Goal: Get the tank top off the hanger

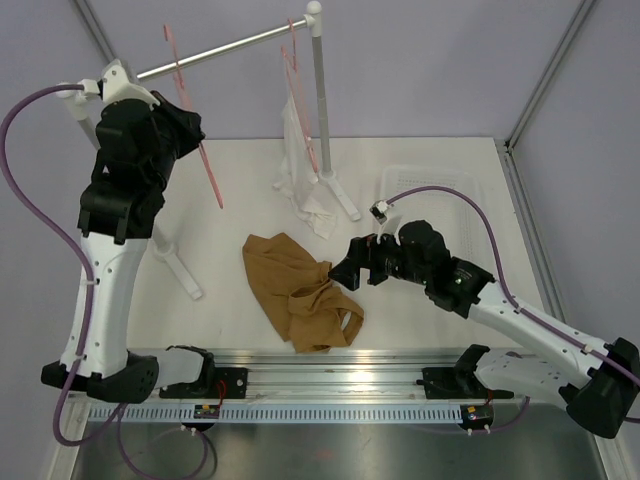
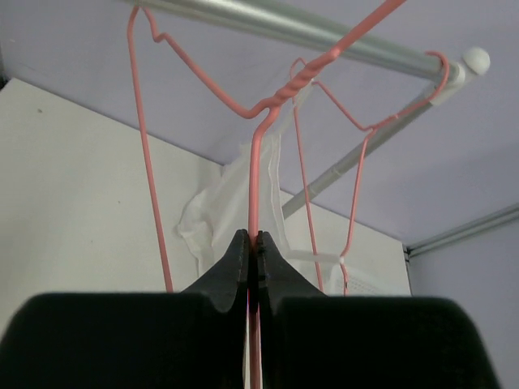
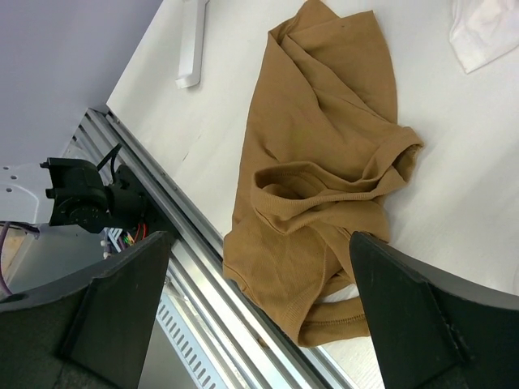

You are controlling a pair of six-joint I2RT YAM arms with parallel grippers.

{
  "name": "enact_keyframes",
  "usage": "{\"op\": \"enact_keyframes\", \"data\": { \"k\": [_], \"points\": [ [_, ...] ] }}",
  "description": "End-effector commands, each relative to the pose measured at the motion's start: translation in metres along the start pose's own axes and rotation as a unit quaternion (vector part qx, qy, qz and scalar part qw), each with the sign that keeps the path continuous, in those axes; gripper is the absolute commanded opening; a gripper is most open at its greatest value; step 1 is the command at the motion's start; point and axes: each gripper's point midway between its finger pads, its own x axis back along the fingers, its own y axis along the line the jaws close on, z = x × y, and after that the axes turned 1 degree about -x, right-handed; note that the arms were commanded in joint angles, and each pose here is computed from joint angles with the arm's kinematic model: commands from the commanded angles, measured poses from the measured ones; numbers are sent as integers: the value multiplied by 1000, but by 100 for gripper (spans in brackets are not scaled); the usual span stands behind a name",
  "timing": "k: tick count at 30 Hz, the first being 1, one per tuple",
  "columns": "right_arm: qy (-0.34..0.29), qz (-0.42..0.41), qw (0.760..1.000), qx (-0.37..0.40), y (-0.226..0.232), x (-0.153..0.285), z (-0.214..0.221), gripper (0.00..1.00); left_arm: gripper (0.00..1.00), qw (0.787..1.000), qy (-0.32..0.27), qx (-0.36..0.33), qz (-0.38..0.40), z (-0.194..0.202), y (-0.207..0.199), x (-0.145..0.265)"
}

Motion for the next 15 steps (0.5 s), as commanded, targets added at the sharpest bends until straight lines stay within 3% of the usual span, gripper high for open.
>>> {"op": "enact_keyframes", "data": {
  "k": [1,4,8,15],
  "points": [
    [-29,-18,999,15,15,8,-19,100,0,999,5,2,47,-17,-13,-14],
    [-19,-45,999,11,22,10,-10,99,0,998,8,11,56,-21,-9,-28],
    [-50,-95,994,-13,39,16,-15,99,0,998,26,28,48,-16,5,-48],
    [-44,-96,994,-15,35,14,-8,100,0,998,40,46,33,-2,24,-66]
  ]
}}
